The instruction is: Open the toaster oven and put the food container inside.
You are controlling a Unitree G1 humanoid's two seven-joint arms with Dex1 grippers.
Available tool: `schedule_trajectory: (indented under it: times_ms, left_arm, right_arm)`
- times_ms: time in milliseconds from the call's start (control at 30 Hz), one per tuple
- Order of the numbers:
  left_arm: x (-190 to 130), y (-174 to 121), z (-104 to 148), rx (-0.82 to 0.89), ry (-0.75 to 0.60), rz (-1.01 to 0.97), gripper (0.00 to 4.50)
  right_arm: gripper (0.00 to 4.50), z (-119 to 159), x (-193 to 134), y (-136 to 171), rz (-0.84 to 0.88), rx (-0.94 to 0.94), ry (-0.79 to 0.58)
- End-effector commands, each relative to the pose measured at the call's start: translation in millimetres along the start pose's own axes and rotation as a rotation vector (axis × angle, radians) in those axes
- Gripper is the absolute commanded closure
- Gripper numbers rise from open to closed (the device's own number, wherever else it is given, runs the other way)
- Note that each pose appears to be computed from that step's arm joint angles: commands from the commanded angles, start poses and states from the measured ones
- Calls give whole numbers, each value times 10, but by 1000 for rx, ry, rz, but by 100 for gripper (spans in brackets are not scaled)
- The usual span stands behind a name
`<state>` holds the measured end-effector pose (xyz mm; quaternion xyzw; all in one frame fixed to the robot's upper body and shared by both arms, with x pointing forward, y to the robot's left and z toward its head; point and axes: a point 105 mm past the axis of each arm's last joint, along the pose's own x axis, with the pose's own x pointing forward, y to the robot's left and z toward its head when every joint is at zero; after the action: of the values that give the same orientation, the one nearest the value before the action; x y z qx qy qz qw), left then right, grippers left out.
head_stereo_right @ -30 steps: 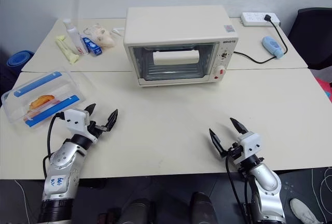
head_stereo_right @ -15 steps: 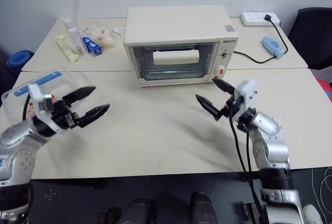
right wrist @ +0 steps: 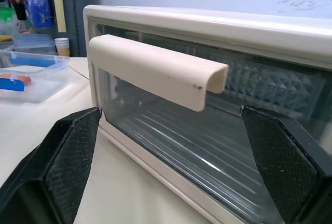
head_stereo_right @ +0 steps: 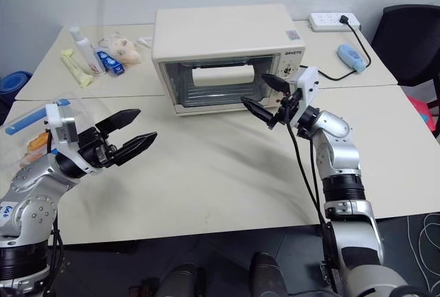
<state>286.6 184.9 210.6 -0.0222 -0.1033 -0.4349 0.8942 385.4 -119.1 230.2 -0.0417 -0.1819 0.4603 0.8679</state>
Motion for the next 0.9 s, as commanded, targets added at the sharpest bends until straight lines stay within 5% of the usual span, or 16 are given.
schedule_trajectory:
  times_ms: [33, 367, 500, 867, 900]
  left_arm:
    - [-31, -29, 116, 24, -38, 6, 0]
    - [-177, 161, 173, 9, -43, 92, 0]
    - [-176, 348, 252, 33, -63, 136, 82]
    - [415, 569, 199, 130, -12, 60, 439]
    - [473, 571, 182, 138, -9, 51, 446]
  right_arm:
    - [4, 117, 94, 117, 83, -44, -35]
    - [4, -41, -217, 472, 248, -116, 56]
    - [0, -177, -339, 587, 290, -148, 114]
    - [0, -246, -340, 572, 284, -183, 115]
    - [0, -256, -348, 568, 281, -183, 117]
